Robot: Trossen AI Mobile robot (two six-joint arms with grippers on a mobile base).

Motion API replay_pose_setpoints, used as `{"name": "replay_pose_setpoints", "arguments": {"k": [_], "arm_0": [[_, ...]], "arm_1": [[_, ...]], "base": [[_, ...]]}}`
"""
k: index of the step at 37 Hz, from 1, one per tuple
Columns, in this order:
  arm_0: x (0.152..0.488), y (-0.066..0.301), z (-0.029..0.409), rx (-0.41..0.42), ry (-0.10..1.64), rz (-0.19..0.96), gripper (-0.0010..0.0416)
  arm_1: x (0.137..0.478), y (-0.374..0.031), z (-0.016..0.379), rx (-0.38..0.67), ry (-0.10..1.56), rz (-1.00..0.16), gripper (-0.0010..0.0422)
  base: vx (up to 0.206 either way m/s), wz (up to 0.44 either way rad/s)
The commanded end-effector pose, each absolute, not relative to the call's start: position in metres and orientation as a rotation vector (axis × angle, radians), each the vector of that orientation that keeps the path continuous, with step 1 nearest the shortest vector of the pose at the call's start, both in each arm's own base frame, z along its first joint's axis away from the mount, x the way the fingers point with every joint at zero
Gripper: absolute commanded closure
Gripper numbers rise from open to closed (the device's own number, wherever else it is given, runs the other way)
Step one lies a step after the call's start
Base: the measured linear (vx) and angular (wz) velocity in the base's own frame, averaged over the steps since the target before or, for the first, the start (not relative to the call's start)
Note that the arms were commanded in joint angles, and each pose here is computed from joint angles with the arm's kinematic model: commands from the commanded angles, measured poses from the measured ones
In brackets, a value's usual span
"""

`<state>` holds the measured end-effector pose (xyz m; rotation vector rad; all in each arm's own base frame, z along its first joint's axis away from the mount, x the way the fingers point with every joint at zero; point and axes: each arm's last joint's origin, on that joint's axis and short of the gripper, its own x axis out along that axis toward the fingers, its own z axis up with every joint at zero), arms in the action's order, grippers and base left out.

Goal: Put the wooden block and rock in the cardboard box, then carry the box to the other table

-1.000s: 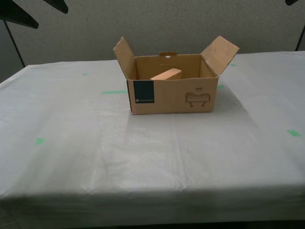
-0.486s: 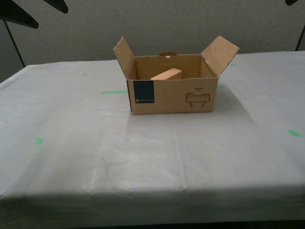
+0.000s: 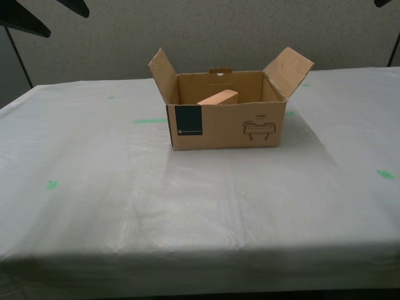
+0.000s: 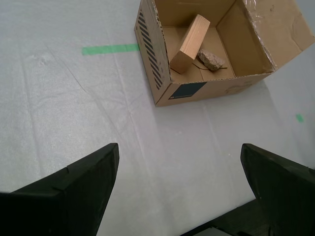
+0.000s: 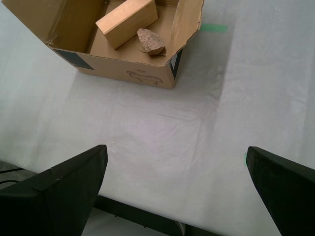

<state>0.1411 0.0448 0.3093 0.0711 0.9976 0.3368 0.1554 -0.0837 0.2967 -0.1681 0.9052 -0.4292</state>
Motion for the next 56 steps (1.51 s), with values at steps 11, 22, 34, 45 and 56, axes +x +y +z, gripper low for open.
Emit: {"name": "replay_pose_setpoints", "arguments": {"k": [11, 22, 34, 45, 56], "arm_0": [[0.1411, 0.0449, 0.3095, 0.072, 0.997, 0.339, 0.0012], [0.1411, 0.0449, 0.3095, 0.073, 0.997, 0.339, 0.0012], [0.1411, 0.0449, 0.3095, 0.072, 0.997, 0.339, 0.0012], [0.1411, 0.0449, 0.3095, 0.072, 0.997, 0.339, 0.0012], [0.1411, 0.0449, 0.3095, 0.073, 0.997, 0.339, 0.0012]], "arm_1": [[0.1553, -0.0838, 0.2971, -0.167, 0.904, -0.434, 0.0076], [0.1553, -0.0838, 0.2971, -0.167, 0.904, -0.434, 0.0076], [0.1553, -0.0838, 0.2971, -0.167, 0.904, -0.434, 0.0076], [0.1553, -0.0838, 0.2971, -0.167, 0.904, -0.434, 0.0076], [0.1553, -0.0838, 0.2971, -0.167, 0.904, -0.434, 0.0076]], "base": [[0.0, 0.0], [0.0, 0.0], [0.0, 0.0], [0.0, 0.0], [0.0, 0.0]]}}
